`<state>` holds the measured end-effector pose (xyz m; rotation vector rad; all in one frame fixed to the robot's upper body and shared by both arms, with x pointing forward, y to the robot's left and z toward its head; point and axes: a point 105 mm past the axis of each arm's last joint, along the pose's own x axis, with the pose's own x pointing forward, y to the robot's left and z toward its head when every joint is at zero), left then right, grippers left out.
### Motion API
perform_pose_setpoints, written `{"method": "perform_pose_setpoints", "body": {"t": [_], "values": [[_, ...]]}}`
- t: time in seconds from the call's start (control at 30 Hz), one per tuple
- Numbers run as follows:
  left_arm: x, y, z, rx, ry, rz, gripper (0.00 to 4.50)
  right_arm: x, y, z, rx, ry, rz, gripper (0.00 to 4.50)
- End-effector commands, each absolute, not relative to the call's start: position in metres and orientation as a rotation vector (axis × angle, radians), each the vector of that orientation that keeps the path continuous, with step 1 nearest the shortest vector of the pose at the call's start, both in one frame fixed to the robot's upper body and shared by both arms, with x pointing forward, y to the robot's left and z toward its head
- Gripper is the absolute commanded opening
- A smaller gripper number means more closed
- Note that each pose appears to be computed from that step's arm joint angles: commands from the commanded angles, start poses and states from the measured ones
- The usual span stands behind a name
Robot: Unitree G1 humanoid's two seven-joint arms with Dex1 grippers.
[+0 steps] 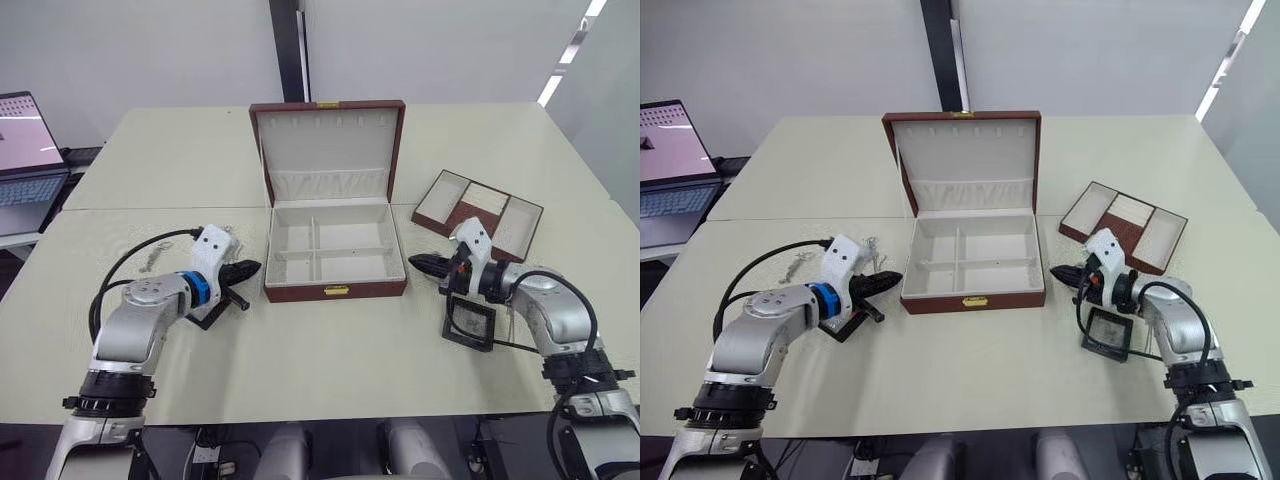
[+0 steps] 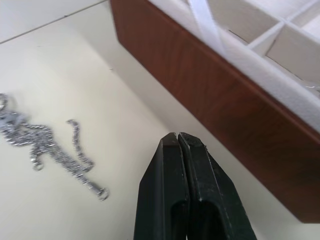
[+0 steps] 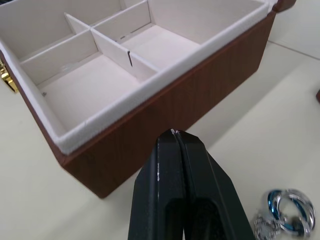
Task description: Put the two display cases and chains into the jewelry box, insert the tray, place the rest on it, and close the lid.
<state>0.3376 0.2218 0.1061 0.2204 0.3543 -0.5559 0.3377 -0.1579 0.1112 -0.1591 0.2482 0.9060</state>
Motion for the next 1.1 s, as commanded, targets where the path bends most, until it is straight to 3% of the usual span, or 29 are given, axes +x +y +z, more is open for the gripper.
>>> {"method": "perform_pose_setpoints", "body": {"t": [0.03, 0.23, 0.37, 0.57, 1.1], "values": [[0.329, 0.251, 0.128, 0.210, 0.299, -0.494, 0.00, 0.331, -0.178, 0.136, -0.175, 0.173, 0.899, 0.03], [0.288, 0.334, 0.141, 0.226, 0.379, -0.386, 1.43, 0.310, -0.246, 0.150, -0.184, 0.243, 0.823, 1.31], [0.264, 0.371, 0.146, 0.248, 0.438, -0.321, 2.68, 0.299, -0.290, 0.153, -0.238, 0.302, 0.738, 2.46], [0.240, 0.408, 0.138, 0.287, 0.505, -0.199, 4.49, 0.291, -0.321, 0.146, -0.269, 0.352, 0.677, 4.37], [0.225, 0.417, 0.133, 0.322, 0.539, -0.144, 4.50, 0.283, -0.326, 0.126, -0.299, 0.438, 0.702, 4.44]]}}
